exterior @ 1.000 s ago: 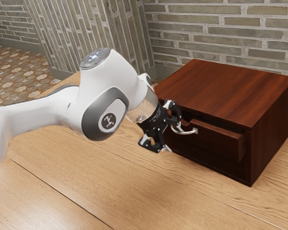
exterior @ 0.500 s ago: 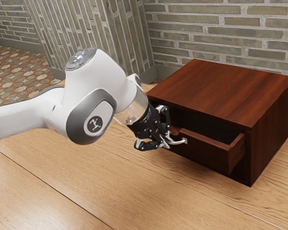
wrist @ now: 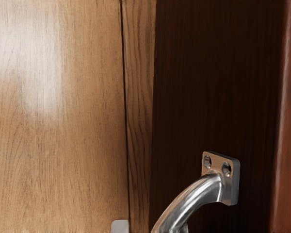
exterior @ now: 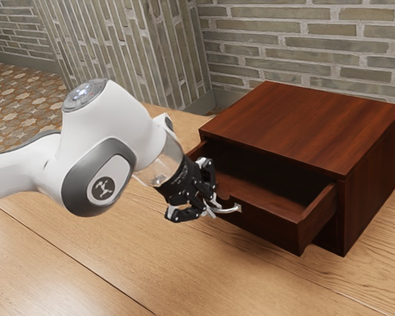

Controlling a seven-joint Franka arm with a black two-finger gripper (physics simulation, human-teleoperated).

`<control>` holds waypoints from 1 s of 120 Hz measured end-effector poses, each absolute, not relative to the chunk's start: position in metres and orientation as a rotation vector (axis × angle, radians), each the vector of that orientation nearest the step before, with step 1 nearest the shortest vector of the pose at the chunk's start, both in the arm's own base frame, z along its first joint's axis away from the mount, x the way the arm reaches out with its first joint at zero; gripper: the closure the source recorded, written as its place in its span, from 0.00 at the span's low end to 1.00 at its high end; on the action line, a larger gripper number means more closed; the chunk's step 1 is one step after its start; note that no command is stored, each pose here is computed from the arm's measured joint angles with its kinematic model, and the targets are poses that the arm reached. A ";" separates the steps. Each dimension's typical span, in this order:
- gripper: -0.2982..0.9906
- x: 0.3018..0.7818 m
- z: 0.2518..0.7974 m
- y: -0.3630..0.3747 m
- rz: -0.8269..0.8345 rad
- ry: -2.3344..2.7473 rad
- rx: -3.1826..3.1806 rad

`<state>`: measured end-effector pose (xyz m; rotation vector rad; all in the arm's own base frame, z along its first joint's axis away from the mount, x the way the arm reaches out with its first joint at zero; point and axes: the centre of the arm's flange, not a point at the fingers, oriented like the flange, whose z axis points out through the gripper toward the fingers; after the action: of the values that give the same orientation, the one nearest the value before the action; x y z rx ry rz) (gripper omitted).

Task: Pull the drawer handle with one arm to open the drawer

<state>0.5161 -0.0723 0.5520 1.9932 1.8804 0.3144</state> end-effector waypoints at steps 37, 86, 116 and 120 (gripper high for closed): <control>0.83 0.482 0.556 -0.070 0.331 1.877 1.981; 0.76 0.460 0.560 -0.070 0.361 1.862 1.991; 0.65 0.445 0.573 -0.100 0.423 1.791 2.041; 0.64 0.441 0.575 -0.114 0.437 1.763 2.065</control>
<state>0.4405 -0.1139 0.5746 2.0650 1.7634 0.4365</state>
